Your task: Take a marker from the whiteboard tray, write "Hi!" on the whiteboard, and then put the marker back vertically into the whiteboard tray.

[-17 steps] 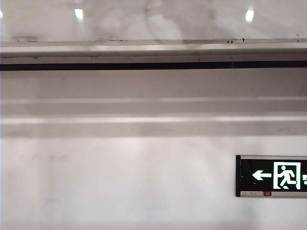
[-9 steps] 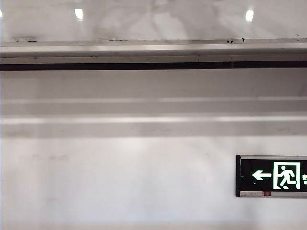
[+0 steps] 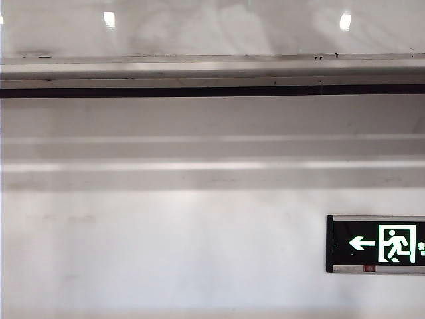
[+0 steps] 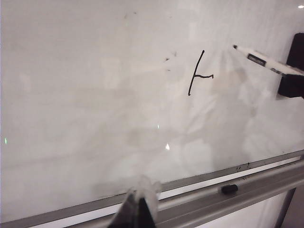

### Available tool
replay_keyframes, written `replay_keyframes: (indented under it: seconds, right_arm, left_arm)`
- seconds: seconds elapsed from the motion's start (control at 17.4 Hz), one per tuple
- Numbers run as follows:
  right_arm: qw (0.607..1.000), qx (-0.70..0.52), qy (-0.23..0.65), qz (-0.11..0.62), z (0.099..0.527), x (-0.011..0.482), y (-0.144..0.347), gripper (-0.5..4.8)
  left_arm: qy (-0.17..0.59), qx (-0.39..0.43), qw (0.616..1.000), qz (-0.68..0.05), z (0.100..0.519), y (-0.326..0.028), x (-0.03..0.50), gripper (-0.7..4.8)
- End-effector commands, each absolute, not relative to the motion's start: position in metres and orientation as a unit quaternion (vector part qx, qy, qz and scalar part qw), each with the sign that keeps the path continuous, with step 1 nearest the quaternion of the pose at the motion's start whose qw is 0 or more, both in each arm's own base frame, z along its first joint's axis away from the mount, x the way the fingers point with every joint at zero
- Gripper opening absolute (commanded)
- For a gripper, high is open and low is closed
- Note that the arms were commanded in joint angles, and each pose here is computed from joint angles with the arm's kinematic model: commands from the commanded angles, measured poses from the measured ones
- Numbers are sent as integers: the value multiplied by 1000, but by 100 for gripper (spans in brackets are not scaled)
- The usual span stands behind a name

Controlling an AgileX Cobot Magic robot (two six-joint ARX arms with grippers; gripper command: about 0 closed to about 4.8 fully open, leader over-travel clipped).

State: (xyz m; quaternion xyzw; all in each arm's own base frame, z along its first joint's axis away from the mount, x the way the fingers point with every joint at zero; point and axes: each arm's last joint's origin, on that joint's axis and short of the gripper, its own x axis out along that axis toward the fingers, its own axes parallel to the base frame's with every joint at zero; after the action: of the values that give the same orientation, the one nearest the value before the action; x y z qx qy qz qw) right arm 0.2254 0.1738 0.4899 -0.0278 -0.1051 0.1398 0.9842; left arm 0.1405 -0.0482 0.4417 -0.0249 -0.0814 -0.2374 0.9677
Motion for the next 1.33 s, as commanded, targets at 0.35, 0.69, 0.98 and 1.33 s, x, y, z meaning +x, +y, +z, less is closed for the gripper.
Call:
replay_keyframes:
  seconds: [0.35,0.69,0.98,1.33]
  right_arm:
    - [981,-39,-129,140,491,234,173,-1]
    - [982,-46,-117,139,485,241,177,-1]
    - [986,-60,-87,131,479,242,177,-1]
    - [986,-59,-84,133,478,242,177,-1]
  left_arm:
    - [-93,-25,966,-241,445,-48,138,-6]
    - [-94,-25,966,-241,446,-48,137,-6]
    - [-94,-26,966,-240,446,-48,137,-6]
    - [-94,-25,966,-241,446,-48,137,-6]
